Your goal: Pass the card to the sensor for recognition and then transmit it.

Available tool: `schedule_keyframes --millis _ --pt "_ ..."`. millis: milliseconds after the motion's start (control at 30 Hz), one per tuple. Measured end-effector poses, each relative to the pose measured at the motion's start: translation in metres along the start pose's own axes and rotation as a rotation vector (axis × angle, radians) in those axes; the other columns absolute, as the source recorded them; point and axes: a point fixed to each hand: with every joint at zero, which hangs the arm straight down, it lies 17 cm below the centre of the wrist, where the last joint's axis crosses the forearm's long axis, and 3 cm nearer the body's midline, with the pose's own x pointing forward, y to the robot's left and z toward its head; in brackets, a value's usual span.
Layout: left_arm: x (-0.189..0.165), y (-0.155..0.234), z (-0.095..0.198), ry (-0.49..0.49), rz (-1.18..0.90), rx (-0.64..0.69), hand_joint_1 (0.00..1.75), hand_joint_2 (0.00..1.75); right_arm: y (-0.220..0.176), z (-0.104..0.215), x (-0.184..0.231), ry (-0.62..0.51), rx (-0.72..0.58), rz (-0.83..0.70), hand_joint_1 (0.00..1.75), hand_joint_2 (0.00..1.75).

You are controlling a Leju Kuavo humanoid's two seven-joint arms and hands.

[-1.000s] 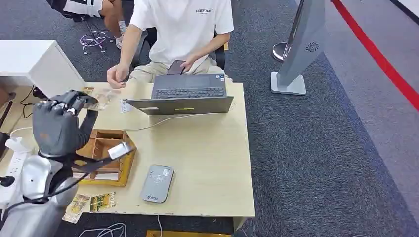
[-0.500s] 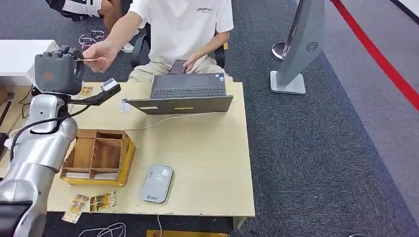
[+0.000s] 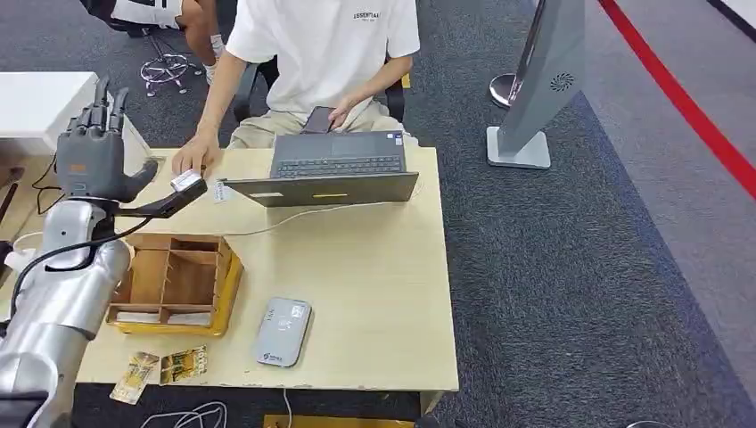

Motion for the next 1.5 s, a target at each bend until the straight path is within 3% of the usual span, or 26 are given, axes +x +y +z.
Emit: schedule_keyframes --millis 133,333,567,733,833,933,1000,1133,1200,1233,1300,1367,1400,1433,1500 --pt "-0.022 0.005 0.052 0.014 0.098 -0.005 0.00 1.75 -0.002 0.002 -0.006 0.019 -0.021 -0.013 0.00 1.75" --pt "-0.082 0.039 0.146 0.079 0.182 0.032 0.00 1.75 -0.004 0.007 -0.024 0.073 -0.046 -0.003 0.00 1.75" --pt "-0.199 0.095 0.231 0.306 0.380 0.144 0.00 1.75 -0.008 0.011 -0.039 0.115 -0.080 0.004 0.00 1.75" --pt "-0.296 0.121 0.321 0.577 0.477 0.265 0.00 1.75 -0.010 0.016 -0.049 0.142 -0.104 0.012 0.00 1.75" --pt "-0.347 0.094 0.402 0.867 0.622 0.364 0.00 1.75 -0.010 0.019 -0.055 0.160 -0.111 0.010 0.00 1.75" --pt "-0.364 0.053 0.487 1.157 0.776 0.505 0.00 1.75 -0.008 0.018 -0.057 0.156 -0.089 0.015 0.00 1.75" --pt "-0.354 0.025 0.530 1.281 0.825 0.533 0.00 1.75 -0.010 0.017 -0.059 0.157 -0.085 0.018 0.00 1.75" --pt "-0.338 -0.006 0.565 1.409 0.886 0.550 0.00 1.75 -0.013 0.016 -0.062 0.159 -0.088 0.025 0.00 1.75" --pt "-0.326 -0.031 0.597 1.593 1.020 0.656 0.00 1.75 -0.014 0.016 -0.062 0.157 -0.088 0.033 0.00 1.75" --pt "-0.305 -0.049 0.628 1.740 1.076 0.723 0.00 1.75 -0.015 0.015 -0.061 0.156 -0.088 0.038 0.00 1.75" --pt "-0.244 -0.083 0.680 1.981 1.050 0.716 0.00 1.75 -0.015 0.014 -0.061 0.160 -0.086 0.052 0.00 1.75" --pt "-0.163 -0.119 0.722 2.228 1.010 0.577 0.00 1.75 -0.016 0.013 -0.060 0.159 -0.084 0.069 0.00 1.75" --pt "-0.103 -0.138 0.740 2.366 1.009 0.464 0.00 1.75 -0.017 0.012 -0.058 0.157 -0.082 0.078 0.00 1.75" --pt "-0.058 -0.150 0.750 2.457 1.020 0.365 0.00 1.75 -0.018 0.010 -0.057 0.159 -0.084 0.085 0.00 1.75" --pt "0.008 -0.170 0.748 2.509 1.108 0.157 0.00 1.75 -0.022 0.008 -0.055 0.162 -0.092 0.091 0.00 1.75"
